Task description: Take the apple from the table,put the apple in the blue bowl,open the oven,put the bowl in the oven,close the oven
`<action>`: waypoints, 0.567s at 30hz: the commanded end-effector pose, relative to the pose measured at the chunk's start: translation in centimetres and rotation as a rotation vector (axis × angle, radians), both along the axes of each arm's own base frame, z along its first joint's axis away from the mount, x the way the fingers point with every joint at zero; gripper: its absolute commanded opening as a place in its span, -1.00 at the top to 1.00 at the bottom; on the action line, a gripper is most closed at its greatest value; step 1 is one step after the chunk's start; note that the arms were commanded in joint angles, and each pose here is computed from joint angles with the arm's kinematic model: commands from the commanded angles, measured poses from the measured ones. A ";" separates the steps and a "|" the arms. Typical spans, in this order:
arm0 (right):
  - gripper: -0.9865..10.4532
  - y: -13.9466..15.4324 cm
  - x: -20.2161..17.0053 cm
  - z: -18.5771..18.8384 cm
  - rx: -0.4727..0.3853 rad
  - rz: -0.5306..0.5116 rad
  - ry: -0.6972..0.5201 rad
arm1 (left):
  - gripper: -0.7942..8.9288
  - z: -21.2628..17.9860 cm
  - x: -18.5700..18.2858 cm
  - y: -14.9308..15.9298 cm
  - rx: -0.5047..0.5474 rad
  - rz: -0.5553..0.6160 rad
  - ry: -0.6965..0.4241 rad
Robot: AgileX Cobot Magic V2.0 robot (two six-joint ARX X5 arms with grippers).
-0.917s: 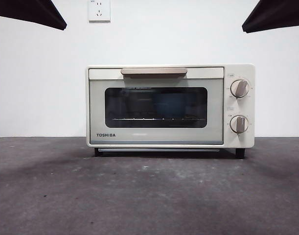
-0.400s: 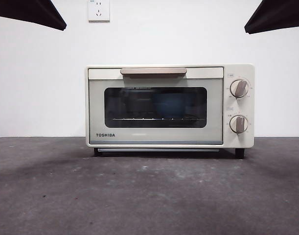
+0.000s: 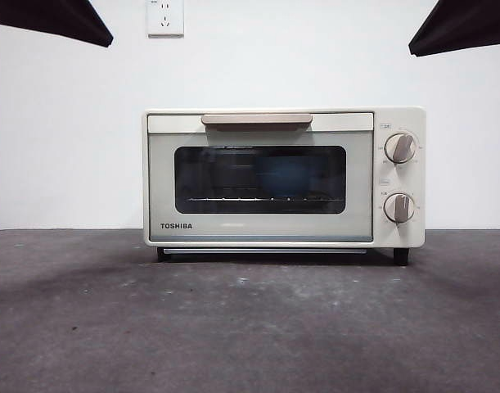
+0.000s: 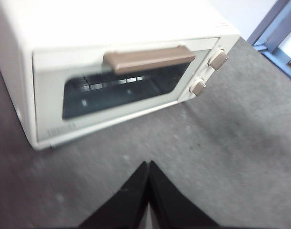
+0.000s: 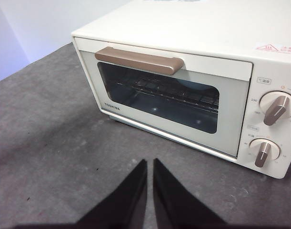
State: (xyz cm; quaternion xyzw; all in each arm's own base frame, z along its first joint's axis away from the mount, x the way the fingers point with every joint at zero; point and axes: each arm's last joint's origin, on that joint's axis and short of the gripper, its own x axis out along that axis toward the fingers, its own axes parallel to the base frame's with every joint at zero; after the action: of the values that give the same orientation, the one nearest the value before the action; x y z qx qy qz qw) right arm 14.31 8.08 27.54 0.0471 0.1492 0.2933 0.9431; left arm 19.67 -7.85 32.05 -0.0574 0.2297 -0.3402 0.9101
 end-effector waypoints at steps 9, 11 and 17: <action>0.82 0.2 0.0 0.4 0.007 0.006 -0.014 | 0.82 -0.5 -2.7 5.6 0.094 0.231 -0.385; 0.82 0.2 0.0 0.4 0.007 0.006 -0.014 | 0.82 -1.4 -4.0 6.5 0.096 0.288 -0.440; 0.82 0.2 0.0 0.4 0.007 0.006 -0.014 | 0.82 -6.0 -7.0 8.0 0.137 0.479 -0.494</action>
State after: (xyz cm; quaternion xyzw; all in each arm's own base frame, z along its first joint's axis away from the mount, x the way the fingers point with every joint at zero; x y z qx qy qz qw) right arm 14.31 8.08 27.54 0.0471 0.1492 0.2933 0.9431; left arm 12.77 0.11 26.45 0.0293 0.0052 -0.1116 0.9933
